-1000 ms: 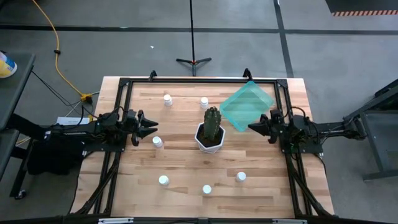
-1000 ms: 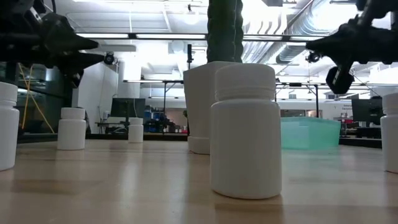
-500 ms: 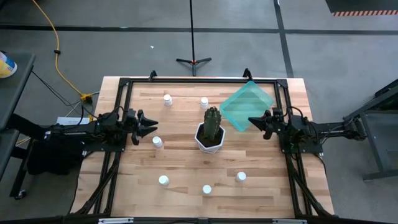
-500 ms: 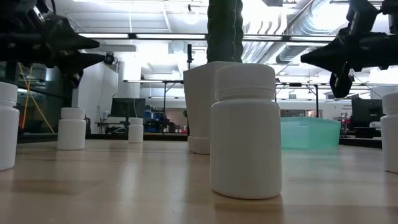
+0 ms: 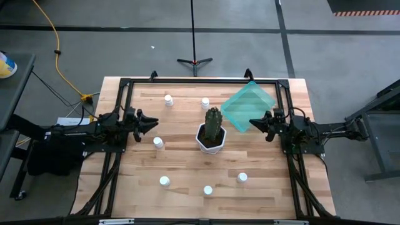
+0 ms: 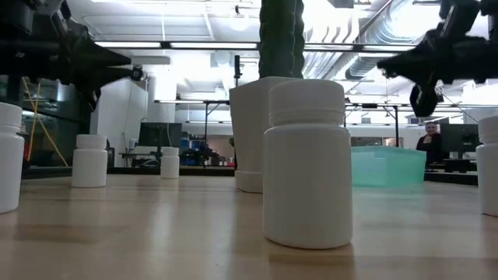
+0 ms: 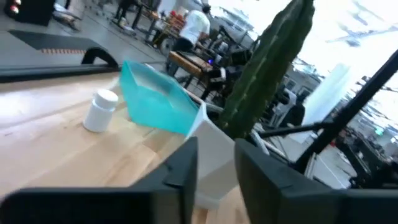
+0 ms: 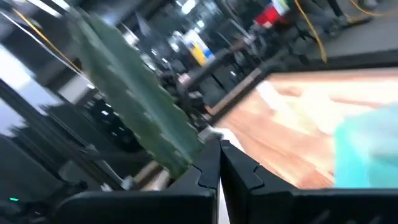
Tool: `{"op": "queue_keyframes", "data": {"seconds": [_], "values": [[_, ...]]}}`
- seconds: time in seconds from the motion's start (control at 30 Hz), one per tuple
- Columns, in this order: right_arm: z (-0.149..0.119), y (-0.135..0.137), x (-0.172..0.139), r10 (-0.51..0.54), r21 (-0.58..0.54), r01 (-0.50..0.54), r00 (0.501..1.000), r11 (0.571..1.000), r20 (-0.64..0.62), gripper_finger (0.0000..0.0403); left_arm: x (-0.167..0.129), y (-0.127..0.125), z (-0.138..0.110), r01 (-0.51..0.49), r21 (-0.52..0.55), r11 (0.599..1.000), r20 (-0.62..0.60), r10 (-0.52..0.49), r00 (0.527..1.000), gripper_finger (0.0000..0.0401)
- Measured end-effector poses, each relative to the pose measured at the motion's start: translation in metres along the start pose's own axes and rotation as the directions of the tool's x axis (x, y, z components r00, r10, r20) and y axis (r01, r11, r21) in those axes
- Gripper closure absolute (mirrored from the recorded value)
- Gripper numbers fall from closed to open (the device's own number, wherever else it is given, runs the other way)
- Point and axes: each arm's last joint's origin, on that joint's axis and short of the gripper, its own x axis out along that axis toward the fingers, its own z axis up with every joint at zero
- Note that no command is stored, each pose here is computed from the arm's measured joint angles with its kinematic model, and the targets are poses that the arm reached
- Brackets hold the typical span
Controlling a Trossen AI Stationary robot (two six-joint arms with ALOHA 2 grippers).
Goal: Pick and place pill bottles into a basket
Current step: Put the white medicine bottle into the blue bin
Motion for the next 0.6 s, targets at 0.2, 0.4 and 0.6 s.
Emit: {"op": "queue_keyframes", "data": {"seconds": [0.2,0.4,0.6], "values": [[0.025,0.023,-0.002,0.164,-0.091,-0.153,0.978,0.984,0.130,0.0378,-0.003,-0.009,0.017,0.040,0.011,0.999,0.076,-0.041,0.996,0.0359],[0.053,0.048,-0.003,0.160,-0.183,-0.134,0.977,0.974,0.138,0.0287,-0.003,-0.009,0.017,0.028,0.014,1.000,0.080,-0.029,0.996,0.0364],[0.073,0.073,-0.002,0.224,-0.262,-0.216,0.975,0.941,0.001,0.0196,-0.003,-0.007,0.015,-0.007,0.018,1.000,0.066,0.006,0.998,0.0291]]}}
